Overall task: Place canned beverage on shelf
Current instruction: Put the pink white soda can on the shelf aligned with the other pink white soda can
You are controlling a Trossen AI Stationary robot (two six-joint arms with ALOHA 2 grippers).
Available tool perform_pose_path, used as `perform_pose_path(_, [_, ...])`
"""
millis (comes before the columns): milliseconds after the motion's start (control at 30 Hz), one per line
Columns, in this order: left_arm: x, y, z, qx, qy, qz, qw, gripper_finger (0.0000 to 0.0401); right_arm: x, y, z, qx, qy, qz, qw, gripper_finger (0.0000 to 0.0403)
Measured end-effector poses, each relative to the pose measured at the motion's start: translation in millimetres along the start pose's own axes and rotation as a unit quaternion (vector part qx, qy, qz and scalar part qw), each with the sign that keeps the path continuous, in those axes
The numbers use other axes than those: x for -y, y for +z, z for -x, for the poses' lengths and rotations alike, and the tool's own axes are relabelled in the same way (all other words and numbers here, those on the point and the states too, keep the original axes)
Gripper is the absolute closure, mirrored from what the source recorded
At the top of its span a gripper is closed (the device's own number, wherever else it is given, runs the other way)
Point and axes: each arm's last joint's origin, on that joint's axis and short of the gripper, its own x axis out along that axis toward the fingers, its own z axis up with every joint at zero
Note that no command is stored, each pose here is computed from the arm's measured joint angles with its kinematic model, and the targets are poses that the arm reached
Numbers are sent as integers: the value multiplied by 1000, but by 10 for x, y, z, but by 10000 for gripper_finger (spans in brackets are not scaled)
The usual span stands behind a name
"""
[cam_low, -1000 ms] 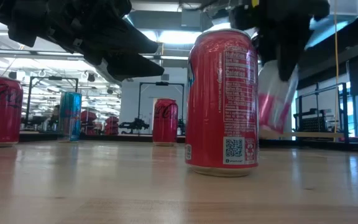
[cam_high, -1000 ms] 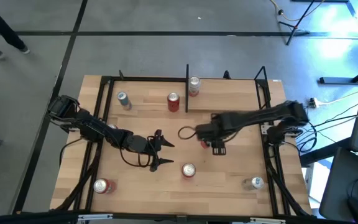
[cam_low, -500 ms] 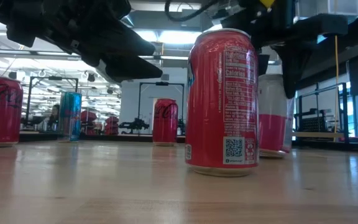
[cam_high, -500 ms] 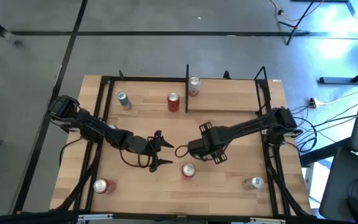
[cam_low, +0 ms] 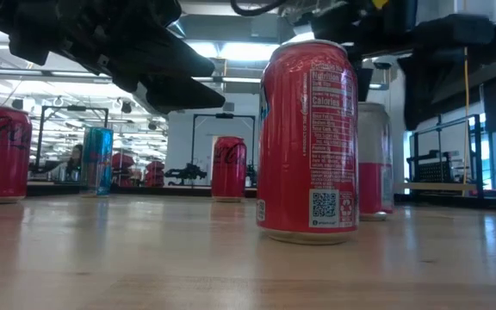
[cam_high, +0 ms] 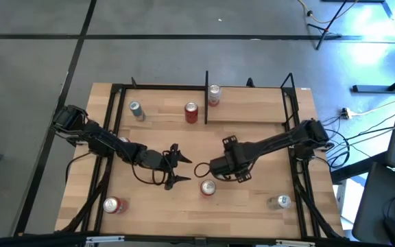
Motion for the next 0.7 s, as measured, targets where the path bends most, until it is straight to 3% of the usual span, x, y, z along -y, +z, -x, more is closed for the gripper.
perform_pose_path(200, [-6, 3, -1, 2, 6, 0, 1000, 87, 5, -194, 205, 39, 43, -86, 995, 80])
perform_pose_path(333, [-65, 18, -7, 12, 51, 6, 999, 86, -102, -435, 273, 114, 18, -142, 983, 87])
perform_pose_path(500, [-250, 25, -57, 28, 133, 28, 990, 87, -287, -697, 77, 189, 0, -231, 955, 87])
perform_pose_path(700, [-538, 69, -301, 28, 177, 49, 983, 87, -419, -818, -311, 201, 17, -316, 927, 87])
